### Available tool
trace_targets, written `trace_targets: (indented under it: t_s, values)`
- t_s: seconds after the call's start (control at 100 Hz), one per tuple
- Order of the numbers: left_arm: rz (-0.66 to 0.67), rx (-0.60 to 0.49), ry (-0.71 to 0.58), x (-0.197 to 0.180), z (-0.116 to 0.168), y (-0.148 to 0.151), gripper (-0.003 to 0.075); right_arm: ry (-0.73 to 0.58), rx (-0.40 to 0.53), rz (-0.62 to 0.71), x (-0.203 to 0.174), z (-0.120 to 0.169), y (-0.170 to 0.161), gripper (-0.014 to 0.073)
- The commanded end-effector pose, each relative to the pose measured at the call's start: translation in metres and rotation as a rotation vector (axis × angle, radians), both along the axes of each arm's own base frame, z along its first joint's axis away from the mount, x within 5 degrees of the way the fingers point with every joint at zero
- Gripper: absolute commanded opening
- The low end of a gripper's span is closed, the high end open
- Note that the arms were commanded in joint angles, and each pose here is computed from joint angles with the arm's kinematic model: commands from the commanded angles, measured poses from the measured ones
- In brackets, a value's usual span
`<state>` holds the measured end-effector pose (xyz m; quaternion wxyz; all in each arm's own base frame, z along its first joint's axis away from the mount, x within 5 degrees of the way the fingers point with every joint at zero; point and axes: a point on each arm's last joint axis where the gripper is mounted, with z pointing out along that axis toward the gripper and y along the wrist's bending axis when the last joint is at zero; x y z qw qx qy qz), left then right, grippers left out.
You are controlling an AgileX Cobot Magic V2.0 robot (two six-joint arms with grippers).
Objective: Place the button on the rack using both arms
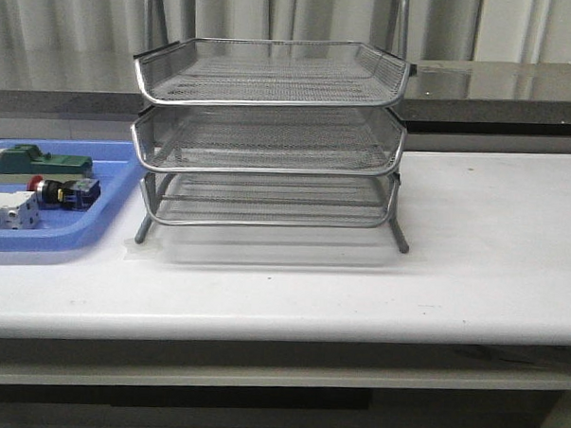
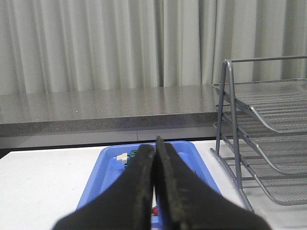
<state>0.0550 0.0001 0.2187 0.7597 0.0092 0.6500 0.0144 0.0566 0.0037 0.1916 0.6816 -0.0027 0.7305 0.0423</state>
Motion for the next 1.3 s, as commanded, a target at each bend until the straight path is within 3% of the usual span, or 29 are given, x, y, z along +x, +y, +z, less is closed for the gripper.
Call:
trace_targets:
  t_s: [0.0,0.17,0.31,0.59,0.83,0.98,1.29]
  values:
    - [-0.009,-0.01,-0.055,-0.001,-0.007,-0.001,0.0004,-0.16,0.007,-0.008,-0.002,0.018,-0.001,-0.0066]
    - [-0.009,-0.01,-0.055,-0.001,-0.007,-0.001,0.0004,-0.294,0.015,-0.008,-0.005,0.032,-0.001,-0.0066]
    - [-0.009,-0.01,-0.055,-0.001,-0.007,-0.001,0.0004,-0.286,0.014,-0.008,-0.008,0.052,-0.001,-0.0066]
    - [-0.009,-0.01,-0.055,-0.001,-0.007,-0.001,0.0004,-0.063,0.0,-0.008,-0.003,0.103,-0.001,-0.0066]
    - [-0.009,-0.01,-0.055,-0.001,-0.007,-0.001,0.0004,0.255,0.024,0.01,0.022,0.13,0.003,-0.0066]
    - [-0.009,-0.01,-0.055,-0.001,-0.007,-0.001,0.0004,0.397,0.089,0.04,0.046,0.138,0.009,-0.0066]
    - [-0.009,-0.01,-0.055,-0.001,-0.007,-0.001,0.0004,0.493,0.282,0.069,0.09,0.128,0.02,-0.0066]
